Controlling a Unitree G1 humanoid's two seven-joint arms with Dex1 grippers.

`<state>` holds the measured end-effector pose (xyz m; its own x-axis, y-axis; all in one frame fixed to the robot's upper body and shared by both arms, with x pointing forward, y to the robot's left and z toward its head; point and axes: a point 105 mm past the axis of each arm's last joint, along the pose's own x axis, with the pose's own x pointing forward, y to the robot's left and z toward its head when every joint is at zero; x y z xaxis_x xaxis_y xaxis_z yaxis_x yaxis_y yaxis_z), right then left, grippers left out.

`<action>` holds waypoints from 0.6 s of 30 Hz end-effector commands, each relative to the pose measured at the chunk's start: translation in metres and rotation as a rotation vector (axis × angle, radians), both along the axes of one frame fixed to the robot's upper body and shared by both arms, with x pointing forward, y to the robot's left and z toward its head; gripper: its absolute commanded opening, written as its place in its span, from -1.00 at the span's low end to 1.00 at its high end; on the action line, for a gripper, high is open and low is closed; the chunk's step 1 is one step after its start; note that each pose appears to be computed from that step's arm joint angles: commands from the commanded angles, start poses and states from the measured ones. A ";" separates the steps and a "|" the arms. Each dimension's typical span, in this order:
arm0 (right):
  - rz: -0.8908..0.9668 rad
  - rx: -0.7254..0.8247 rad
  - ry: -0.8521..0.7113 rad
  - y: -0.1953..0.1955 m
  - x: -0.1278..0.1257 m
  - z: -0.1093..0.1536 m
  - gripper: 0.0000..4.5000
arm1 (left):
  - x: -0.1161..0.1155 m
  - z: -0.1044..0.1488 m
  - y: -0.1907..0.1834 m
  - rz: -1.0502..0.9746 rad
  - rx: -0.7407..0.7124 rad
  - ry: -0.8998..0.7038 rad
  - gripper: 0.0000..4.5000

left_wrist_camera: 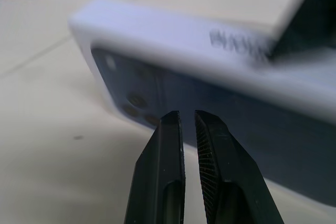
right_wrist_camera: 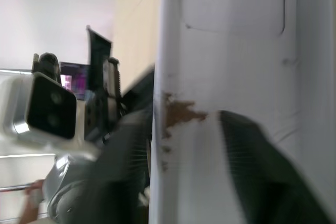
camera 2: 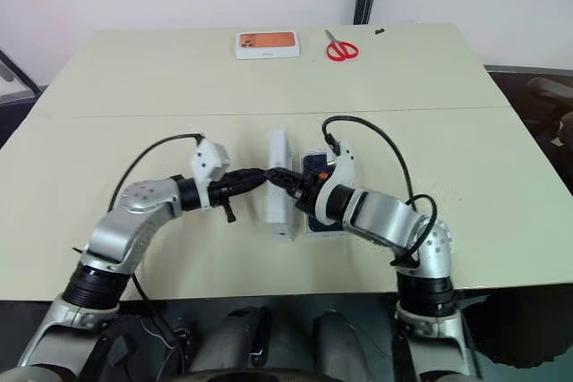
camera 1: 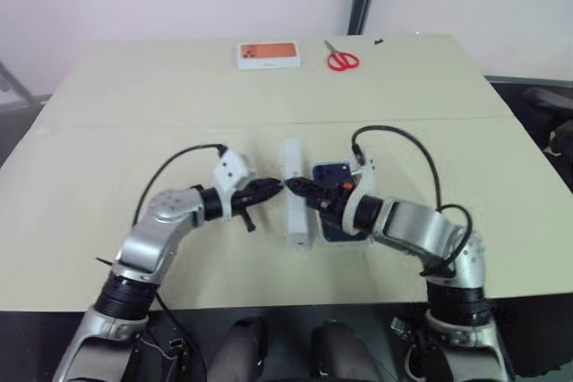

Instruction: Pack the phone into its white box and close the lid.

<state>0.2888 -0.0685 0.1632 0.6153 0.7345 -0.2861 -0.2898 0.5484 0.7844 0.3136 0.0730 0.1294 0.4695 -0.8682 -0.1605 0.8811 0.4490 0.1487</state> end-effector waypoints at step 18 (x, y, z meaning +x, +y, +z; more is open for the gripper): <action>0.337 -1.049 -0.700 -0.089 0.021 0.010 -0.76 | 0.000 0.019 -0.015 0.018 0.006 -0.021 -0.78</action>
<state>0.3088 -0.1612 0.1624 0.6790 0.4895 -0.5471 -0.6948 0.6691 -0.2637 0.3155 0.0536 0.1418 0.4763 -0.8634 -0.1661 0.8769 0.4528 0.1609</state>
